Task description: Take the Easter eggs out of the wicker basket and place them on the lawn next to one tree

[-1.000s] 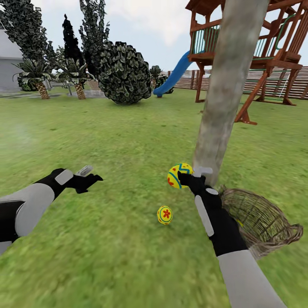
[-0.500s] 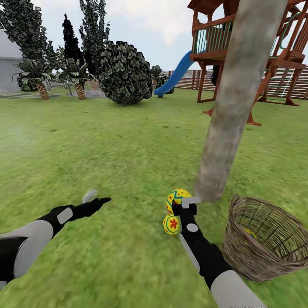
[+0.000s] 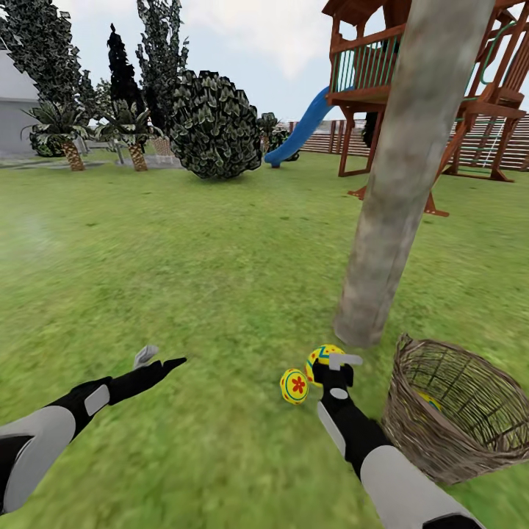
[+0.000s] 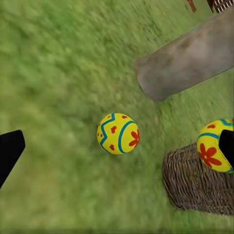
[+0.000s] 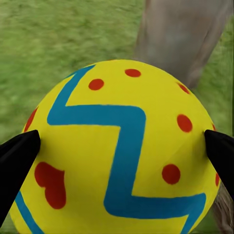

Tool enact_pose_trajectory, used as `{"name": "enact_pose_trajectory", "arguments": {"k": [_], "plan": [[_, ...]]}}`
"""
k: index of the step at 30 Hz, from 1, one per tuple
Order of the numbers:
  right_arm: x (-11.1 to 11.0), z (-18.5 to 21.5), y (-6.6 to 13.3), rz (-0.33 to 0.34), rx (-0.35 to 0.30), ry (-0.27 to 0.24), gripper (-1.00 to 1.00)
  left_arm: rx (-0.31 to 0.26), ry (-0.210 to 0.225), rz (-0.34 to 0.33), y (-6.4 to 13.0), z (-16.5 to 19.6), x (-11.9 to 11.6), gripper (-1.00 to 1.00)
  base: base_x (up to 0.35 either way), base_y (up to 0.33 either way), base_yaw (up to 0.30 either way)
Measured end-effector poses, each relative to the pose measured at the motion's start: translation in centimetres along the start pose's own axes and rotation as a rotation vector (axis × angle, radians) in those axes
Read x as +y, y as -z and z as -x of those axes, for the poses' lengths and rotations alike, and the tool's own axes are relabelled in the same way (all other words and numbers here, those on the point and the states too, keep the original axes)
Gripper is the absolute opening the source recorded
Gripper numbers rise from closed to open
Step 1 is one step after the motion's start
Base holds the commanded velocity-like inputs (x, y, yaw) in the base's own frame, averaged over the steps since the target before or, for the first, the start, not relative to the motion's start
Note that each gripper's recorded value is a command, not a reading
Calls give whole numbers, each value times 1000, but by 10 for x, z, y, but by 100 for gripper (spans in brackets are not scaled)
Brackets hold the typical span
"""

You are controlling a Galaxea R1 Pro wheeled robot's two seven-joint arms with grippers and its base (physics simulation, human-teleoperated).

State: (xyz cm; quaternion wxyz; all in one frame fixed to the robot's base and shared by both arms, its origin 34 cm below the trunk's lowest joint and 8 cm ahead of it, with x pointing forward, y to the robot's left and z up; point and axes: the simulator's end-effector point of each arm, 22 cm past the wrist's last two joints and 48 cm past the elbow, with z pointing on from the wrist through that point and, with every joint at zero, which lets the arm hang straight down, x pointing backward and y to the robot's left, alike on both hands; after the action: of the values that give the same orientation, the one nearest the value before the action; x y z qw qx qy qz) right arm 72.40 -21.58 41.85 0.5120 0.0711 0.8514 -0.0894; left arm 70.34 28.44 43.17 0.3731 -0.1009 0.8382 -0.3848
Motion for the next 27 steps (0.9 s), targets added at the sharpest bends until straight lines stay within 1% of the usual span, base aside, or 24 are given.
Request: {"name": "enact_pose_trajectory", "arguments": {"k": [4,9,14,16,17,19,20,22,27], "plan": [[-2,-2,-4,-5,15,11,-100,0,0,0,0,0,0,100,1,0,0],[-12,-4,-18,-29,62,47,-100,-2,-1,-1,1,1,0,100,157,0,0],[-16,-3,-21,-36,68,51,-100,3,4,0,1,0,1,100,14,0,0],[-21,-5,-21,-51,74,34,-100,3,6,3,2,0,2,100,1,0,0],[-27,-9,-23,-69,88,7,-100,7,9,8,3,0,5,100,0,0,0],[-34,-16,-25,-89,106,-24,-100,13,15,15,3,-3,11,100,0,0,0],[-35,-18,-27,-93,108,-29,-100,15,18,18,3,-4,13,100,0,0,0],[-35,-11,-30,-95,92,-37,-100,22,22,23,1,-8,18,100,0,0,0],[-35,-22,-34,-96,107,-35,-100,36,33,31,-3,-16,27,100,0,0,0]]}}
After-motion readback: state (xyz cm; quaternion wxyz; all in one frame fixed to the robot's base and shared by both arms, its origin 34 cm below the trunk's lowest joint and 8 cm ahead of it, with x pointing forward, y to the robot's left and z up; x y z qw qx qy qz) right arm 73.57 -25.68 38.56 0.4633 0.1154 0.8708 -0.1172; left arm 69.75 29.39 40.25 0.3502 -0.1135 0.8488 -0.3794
